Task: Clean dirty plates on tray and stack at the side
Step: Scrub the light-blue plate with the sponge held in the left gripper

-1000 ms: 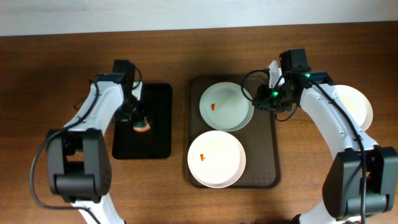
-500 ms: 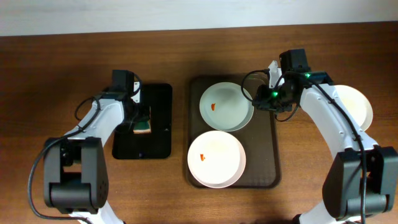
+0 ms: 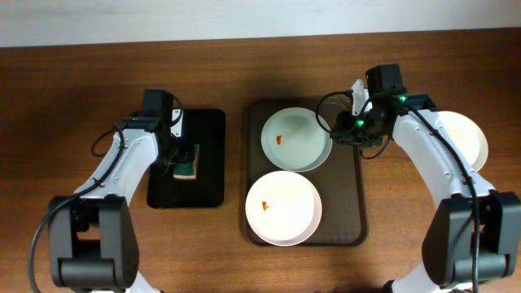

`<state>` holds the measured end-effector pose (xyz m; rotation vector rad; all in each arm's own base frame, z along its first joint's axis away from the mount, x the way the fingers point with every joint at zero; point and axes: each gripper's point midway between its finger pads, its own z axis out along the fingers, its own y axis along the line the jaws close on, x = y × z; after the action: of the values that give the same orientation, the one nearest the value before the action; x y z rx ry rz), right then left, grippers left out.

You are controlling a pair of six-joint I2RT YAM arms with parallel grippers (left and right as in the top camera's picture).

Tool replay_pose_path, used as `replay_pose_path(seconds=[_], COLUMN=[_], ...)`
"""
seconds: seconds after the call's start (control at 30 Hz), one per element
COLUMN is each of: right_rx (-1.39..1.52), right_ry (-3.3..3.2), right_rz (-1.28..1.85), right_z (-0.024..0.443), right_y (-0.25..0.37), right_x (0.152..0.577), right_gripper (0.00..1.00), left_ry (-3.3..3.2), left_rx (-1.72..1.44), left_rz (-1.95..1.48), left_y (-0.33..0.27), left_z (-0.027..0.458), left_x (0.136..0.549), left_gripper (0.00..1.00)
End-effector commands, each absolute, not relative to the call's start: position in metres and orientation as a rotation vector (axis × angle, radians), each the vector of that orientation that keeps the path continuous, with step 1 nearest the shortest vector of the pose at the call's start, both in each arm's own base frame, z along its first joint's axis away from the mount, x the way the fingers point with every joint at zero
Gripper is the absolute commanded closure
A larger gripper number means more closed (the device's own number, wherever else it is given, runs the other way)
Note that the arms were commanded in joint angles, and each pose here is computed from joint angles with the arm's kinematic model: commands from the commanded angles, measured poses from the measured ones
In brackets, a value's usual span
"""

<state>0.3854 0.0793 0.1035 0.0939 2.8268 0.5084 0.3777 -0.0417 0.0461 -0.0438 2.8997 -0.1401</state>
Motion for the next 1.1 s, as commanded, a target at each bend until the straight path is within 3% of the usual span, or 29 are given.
replay_pose_path(seconds=[0.0,0.1,0.23,0.37,0.5,0.67,0.7,0.73,0.83,0.87,0.93,1.07], right_rx=[0.076,0.076,0.075,-0.06,-0.047,-0.027,-0.027,-0.059,-0.067,-0.052,0.044,0.066], right_ry=[2.803,2.803,2.802,2.741,2.756,2.895,2.911,2.92,2.94,2.955,2.978,2.98], right_rz=[0.521,0.521,0.52,0.489,0.367,0.374,0.387,0.423,0.43,0.391,0.323,0.327], right_z=[0.112,0.112,0.112,0.115,0.095,0.033,0.026,0.019,0.006,-0.001,-0.007,-0.007], right_y=[0.081,0.081,0.081,0.081,0.068,0.068,0.069,0.074,0.078,0.074,0.066,0.066], right_x=[0.388,0.388,0.388,0.399,0.411,0.408,0.407,0.406,0.405,0.405,0.405,0.404], right_gripper=[0.63,0.63,0.63,0.64,0.64,0.64,0.68,0.74,0.77,0.86,0.92,0.94], left_ry=[2.977,3.002,2.988,2.92,2.824,2.626,2.6,2.584,2.605,2.618,2.624,2.672], left_rx=[-0.008,0.042,0.051,0.06,0.101,0.251,0.265,0.27,0.274,0.294,0.304,0.324], left_rz=[-0.1,-0.081,-0.085,-0.167,-0.332,-0.487,-0.512,-0.533,-0.583,-0.59,-0.607,-0.665], left_y=[-0.047,-0.057,-0.062,-0.075,-0.106,-0.203,-0.219,-0.234,-0.27,-0.281,-0.296,-0.332], left_z=[0.012,-0.004,0.024,0.089,0.107,0.124,0.127,0.128,0.103,0.095,0.087,0.047], left_x=[0.374,0.373,0.387,0.418,0.437,0.458,0.457,0.457,0.451,0.446,0.441,0.427], left_gripper=[0.67,1.0,1.0,1.0,1.0,1.0,1.0,1.0,1.0,1.0,1.0,1.0])
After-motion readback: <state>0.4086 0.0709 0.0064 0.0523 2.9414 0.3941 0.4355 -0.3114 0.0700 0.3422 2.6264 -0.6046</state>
